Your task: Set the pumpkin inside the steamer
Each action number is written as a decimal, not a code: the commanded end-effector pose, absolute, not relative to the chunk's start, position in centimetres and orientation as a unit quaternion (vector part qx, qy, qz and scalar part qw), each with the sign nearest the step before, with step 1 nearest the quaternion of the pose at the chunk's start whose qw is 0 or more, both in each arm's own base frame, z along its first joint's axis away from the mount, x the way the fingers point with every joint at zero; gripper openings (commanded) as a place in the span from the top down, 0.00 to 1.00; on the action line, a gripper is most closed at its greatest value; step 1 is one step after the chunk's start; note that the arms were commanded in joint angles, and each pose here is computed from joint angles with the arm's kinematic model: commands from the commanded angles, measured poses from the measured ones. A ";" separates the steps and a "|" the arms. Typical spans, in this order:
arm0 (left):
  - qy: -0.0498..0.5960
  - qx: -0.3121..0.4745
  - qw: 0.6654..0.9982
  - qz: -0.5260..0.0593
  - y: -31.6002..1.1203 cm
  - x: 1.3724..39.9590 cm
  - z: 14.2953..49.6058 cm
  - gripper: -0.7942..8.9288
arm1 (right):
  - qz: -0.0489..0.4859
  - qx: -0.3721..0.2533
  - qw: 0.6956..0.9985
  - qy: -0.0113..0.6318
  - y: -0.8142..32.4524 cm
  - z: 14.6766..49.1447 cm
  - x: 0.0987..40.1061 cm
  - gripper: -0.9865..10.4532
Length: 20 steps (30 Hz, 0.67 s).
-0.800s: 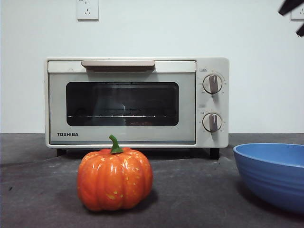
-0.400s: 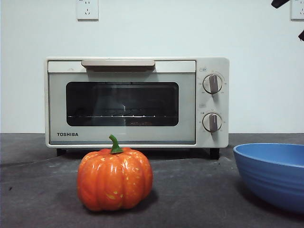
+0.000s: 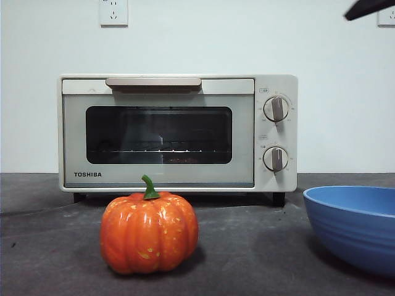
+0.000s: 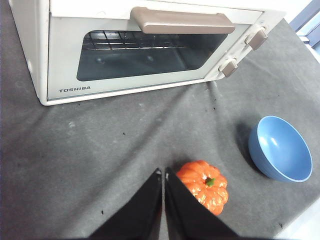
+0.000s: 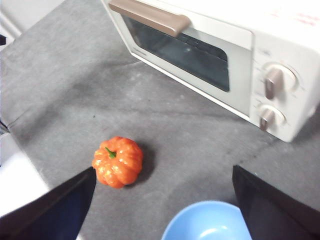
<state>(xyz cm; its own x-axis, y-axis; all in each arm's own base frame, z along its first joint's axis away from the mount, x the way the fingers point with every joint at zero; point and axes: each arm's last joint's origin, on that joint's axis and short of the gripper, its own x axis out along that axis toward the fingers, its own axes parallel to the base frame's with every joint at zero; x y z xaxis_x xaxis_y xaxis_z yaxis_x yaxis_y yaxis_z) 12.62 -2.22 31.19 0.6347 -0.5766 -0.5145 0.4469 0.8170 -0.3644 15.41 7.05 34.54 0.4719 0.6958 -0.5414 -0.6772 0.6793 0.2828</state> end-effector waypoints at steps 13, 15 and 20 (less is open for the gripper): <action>0.303 -0.092 0.903 -0.291 -2.2 12.6 31.9 0.90 | 0.484 -0.062 0.792 0.367 17.1 33.0 18.0 0.53; 0.303 -0.092 0.903 -0.291 -2.2 12.6 31.9 0.90 | 0.489 -0.073 0.784 0.375 18.5 32.2 18.1 0.53; 0.303 -0.092 0.903 -0.290 -2.2 12.6 31.9 0.90 | 0.494 -0.101 0.769 0.392 22.1 29.7 18.3 0.53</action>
<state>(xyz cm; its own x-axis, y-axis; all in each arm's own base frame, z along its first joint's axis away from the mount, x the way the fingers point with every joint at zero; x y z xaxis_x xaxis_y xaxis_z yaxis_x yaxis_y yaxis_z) 12.61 -2.22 31.19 0.6345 -0.5766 -0.5147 0.4468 0.8170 -0.3646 18.22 21.61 29.55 0.2035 0.6753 -0.7089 -0.8407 0.4917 0.2270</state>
